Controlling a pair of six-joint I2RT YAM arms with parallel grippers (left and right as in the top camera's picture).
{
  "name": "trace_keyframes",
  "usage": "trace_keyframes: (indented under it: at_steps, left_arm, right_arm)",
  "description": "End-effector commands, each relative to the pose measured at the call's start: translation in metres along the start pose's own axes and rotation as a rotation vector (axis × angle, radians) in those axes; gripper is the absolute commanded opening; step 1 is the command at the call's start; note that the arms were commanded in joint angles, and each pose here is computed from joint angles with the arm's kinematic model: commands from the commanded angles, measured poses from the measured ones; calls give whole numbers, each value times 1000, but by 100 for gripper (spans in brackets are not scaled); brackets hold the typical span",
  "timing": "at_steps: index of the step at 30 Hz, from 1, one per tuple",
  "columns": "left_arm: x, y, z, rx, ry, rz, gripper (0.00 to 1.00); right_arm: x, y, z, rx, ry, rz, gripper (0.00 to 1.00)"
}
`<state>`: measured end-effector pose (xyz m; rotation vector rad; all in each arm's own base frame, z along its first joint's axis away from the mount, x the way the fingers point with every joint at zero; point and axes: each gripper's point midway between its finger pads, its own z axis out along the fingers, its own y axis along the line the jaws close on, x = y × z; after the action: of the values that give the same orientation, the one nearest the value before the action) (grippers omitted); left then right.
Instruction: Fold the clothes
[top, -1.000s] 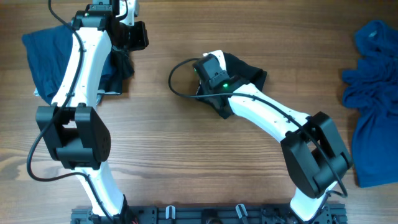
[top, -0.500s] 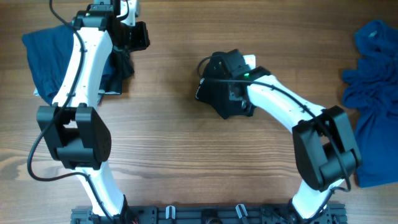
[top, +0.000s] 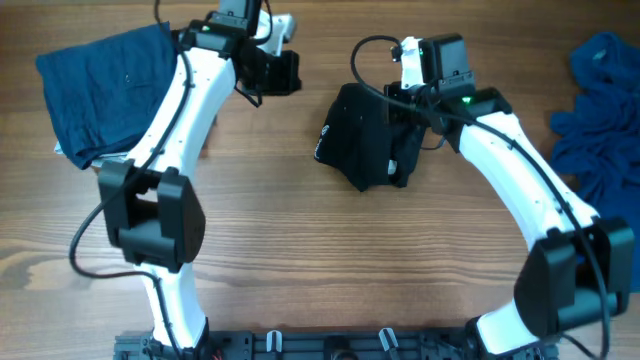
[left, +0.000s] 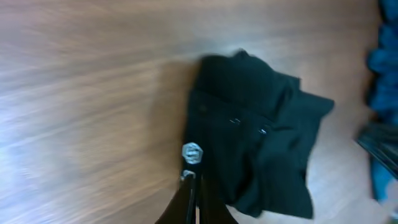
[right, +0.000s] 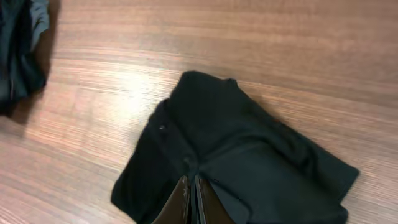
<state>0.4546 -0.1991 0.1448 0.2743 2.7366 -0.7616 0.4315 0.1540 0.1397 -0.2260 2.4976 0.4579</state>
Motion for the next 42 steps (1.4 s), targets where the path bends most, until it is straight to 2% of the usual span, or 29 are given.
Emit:
trace_keyframes:
  at_steps: [1, 7, 15, 22, 25, 32, 37, 40, 42]
  left_arm:
    - [30, -34, 38, 250, 154, 30, 4]
    - [59, -81, 58, 597, 256, 109, 4]
    - [107, -107, 99, 722, 369, 184, 4]
    - [135, -134, 117, 734, 428, 252, 4]
    - [145, -124, 137, 636, 438, 302, 4]
    - [150, -105, 162, 625, 442, 285, 4]
    - [157, -77, 195, 484, 475, 196, 4]
    - [155, -77, 195, 473, 479, 161, 4]
    - [146, -85, 186, 466, 470, 104, 4]
  right_arm:
    - [15, -12, 31, -77, 70, 55, 4]
    - [46, -59, 76, -111, 166, 182, 4]
    - [105, -87, 116, -97, 323, 202, 4]
    - [105, -89, 118, -97, 320, 203, 4]
    - [105, -90, 118, -97, 319, 205, 4]
    - [75, -101, 95, -84, 231, 211, 4]
    - [79, -117, 90, -66, 237, 253, 4]
    - [76, -117, 90, -68, 228, 250, 4]
    - [60, -109, 84, -113, 182, 229, 4]
